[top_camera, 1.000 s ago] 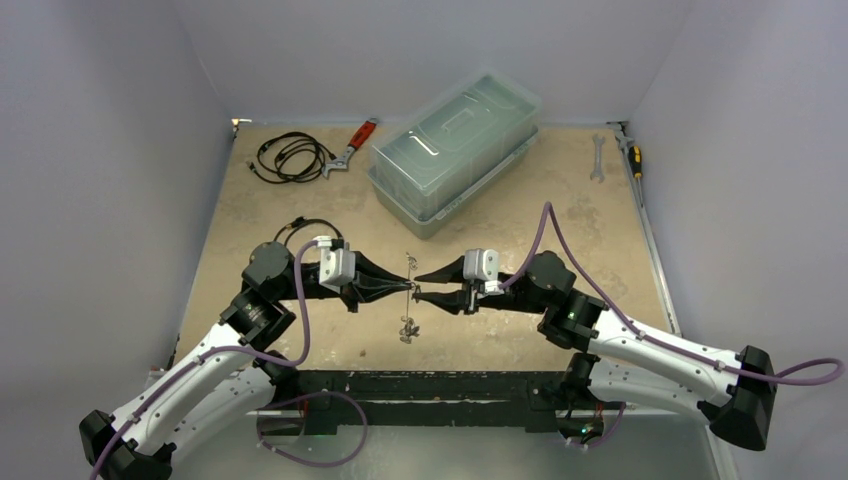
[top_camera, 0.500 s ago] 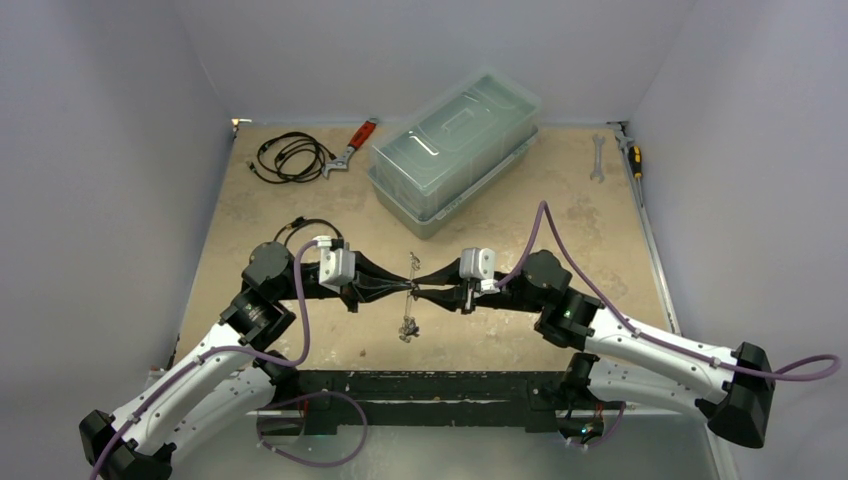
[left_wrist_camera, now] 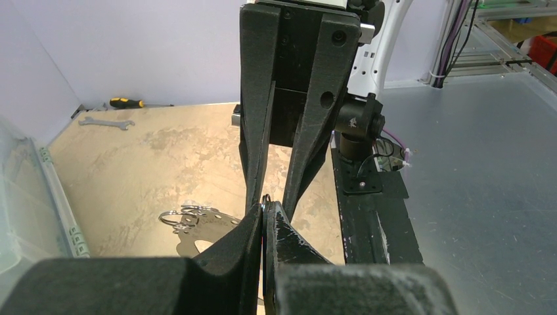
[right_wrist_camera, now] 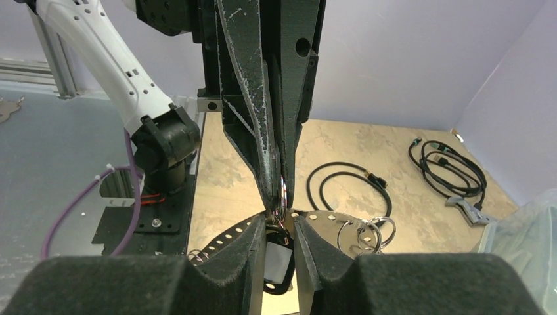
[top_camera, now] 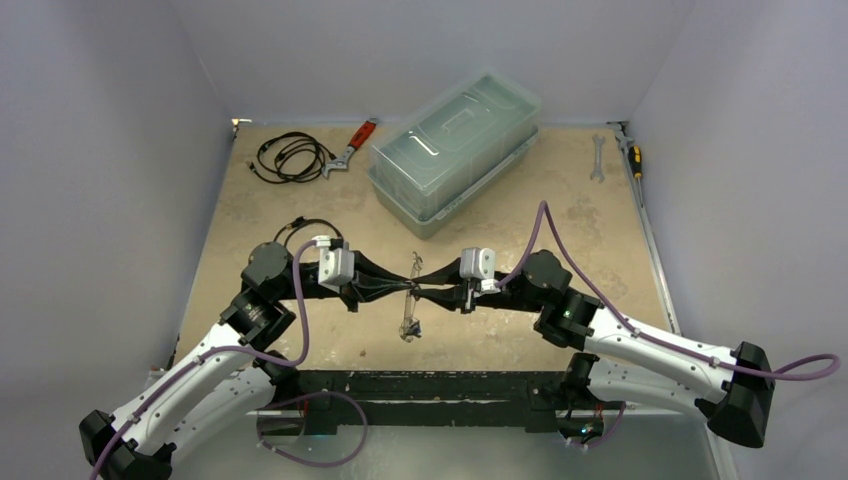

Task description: Put the keys on the keyring

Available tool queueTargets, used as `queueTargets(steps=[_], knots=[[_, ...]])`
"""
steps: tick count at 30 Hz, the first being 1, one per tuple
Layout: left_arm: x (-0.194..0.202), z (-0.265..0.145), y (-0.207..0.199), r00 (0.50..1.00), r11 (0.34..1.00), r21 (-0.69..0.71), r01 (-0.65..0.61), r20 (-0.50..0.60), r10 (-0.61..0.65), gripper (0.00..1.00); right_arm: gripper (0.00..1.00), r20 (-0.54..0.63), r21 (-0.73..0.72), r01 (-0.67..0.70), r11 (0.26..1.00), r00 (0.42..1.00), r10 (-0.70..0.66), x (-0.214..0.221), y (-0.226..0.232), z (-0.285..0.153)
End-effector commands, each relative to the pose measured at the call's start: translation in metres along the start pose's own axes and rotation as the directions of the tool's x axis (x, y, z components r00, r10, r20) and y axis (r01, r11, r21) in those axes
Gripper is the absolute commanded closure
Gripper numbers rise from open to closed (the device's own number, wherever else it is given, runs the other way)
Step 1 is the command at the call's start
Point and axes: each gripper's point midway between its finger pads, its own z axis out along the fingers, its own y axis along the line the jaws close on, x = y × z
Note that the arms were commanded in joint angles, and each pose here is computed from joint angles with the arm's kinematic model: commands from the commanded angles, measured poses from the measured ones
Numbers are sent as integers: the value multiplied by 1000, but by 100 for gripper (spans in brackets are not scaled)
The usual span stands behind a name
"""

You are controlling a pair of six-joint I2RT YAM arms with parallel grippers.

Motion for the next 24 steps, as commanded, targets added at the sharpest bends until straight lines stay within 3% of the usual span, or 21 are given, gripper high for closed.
queueTargets(steps=[1,6,12,20,24], knots=[[-17,0,-2,997,998,17,-54,50,53,100,77,66,-3,23,1000,998,-22,-26,-3,2],[-17,0,-3,997,998,20,-51,51,50,100,83,66,-1,21,1000,998,-21,-26,-4,4],[-18,0,-3,997,998,19,-56,53,55,100,100,62,0,19,1000,998,-19,-25,-5,7],[-18,-1,-3,997,998,19,-59,52,58,100,100,61,2,19,1000,998,-19,-25,-5,5],[-18,-1,-4,997,998,19,-59,52,58,100,80,61,3,19,1000,998,-19,-26,-5,5]])
